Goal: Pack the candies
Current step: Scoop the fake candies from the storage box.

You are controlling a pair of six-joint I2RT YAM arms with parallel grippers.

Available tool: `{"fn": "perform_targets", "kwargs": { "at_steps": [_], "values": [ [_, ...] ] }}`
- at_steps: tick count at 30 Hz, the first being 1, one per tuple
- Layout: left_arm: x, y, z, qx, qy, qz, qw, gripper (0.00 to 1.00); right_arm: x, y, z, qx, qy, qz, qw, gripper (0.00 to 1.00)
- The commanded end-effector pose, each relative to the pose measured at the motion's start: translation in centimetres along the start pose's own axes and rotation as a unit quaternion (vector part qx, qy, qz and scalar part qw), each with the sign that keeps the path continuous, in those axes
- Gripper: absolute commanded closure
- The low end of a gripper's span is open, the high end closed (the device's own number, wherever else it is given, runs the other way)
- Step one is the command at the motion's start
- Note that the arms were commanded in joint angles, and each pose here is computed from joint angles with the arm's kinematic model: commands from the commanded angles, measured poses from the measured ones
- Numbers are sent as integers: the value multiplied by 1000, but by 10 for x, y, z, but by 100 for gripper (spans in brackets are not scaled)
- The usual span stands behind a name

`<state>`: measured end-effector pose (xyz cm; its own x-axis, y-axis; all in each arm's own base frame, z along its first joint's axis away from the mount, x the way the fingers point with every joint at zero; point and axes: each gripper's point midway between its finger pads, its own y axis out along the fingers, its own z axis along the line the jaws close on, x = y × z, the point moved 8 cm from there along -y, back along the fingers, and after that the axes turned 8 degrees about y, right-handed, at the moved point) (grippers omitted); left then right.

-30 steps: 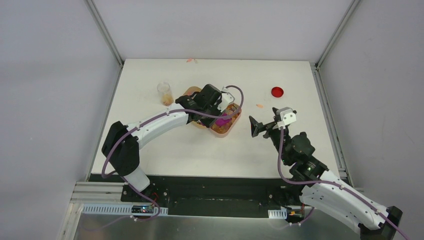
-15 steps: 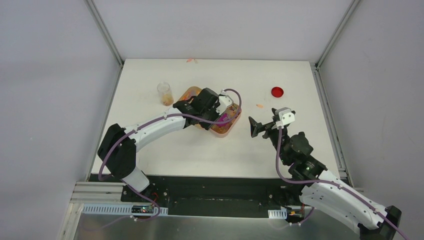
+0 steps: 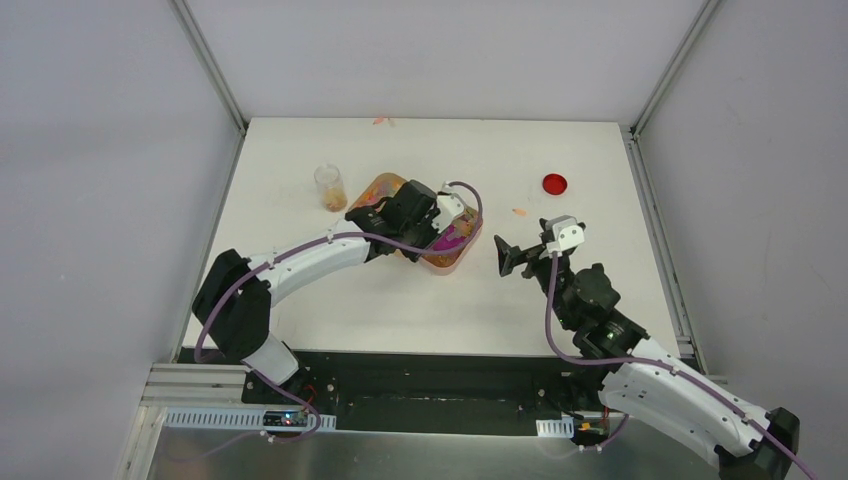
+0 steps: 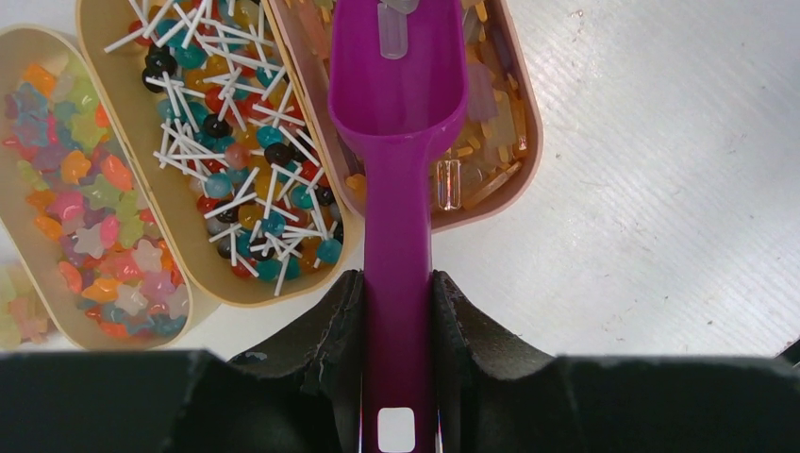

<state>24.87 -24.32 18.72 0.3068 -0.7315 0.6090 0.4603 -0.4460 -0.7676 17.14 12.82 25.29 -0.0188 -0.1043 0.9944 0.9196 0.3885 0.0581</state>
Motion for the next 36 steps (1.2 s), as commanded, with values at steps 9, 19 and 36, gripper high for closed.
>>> {"fn": "perform_targets", "kwargs": {
  "at_steps": [9, 19, 36],
  "values": [
    [1, -14, -5, 14, -2, -43, 999, 100, 6, 1, 1, 6, 23, -24, 999, 0],
    [13, -4, 0, 30, 26, -63, 997, 100, 5, 1, 1, 7, 26, -24, 999, 0],
    [-7, -2, -4, 47, 7, -60, 997, 100, 8, 3, 1, 8, 24, -25, 999, 0]
  ]
}}
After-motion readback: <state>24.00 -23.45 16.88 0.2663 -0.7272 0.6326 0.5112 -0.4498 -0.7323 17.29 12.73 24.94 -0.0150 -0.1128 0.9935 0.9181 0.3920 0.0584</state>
